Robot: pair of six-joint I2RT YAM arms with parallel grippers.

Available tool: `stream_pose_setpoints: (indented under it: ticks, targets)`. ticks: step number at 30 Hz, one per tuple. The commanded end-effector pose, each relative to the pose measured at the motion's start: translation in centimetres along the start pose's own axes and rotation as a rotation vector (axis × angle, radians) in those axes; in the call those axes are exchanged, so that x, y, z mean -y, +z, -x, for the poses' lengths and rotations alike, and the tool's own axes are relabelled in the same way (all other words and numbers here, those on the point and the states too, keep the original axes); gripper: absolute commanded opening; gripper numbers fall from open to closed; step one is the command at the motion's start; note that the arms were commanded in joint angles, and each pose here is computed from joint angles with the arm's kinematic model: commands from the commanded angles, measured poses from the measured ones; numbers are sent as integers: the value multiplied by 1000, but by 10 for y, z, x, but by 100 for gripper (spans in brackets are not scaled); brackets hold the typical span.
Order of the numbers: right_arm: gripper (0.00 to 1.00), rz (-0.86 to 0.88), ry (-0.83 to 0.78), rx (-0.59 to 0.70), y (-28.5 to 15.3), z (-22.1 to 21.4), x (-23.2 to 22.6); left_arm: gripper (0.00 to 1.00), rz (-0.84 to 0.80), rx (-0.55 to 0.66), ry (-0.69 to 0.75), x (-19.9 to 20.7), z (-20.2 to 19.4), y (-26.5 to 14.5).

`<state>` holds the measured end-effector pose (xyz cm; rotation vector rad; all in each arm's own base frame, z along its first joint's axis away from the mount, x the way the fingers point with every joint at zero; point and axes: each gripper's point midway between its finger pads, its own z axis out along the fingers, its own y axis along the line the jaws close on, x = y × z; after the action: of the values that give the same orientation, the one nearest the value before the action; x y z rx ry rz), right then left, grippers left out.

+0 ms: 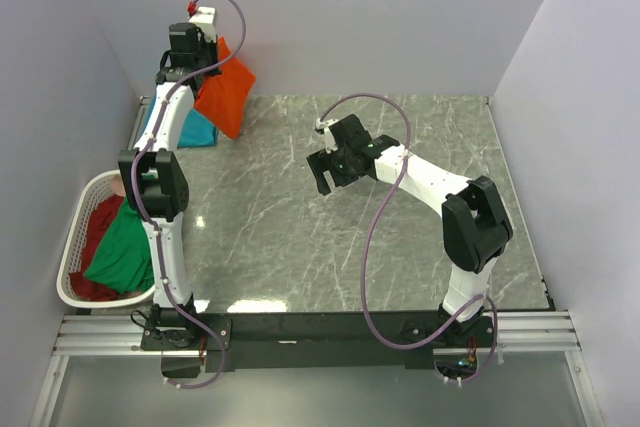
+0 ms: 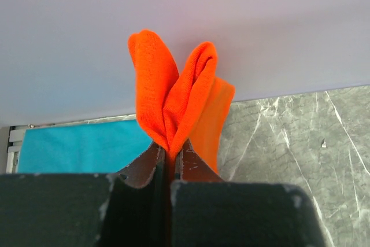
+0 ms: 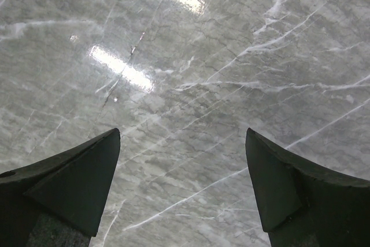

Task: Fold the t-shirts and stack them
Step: Neatly place the folded tshirt to the corner

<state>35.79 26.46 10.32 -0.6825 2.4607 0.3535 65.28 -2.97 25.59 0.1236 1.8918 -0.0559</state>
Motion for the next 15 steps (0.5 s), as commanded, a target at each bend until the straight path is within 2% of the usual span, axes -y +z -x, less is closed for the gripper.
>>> stream_pose_setpoints:
  ticks: [1,13,15]
  targets:
    - [95,-13,2,55,-11,15,3,0,-14,154,17,3,68,-33]
    - [95,-26,-2,45,-7,14,6,0,21,105,36,-17,48,-27]
    - [95,-25,1,40,-6,14,6,0,57,91,32,-36,40,-24]
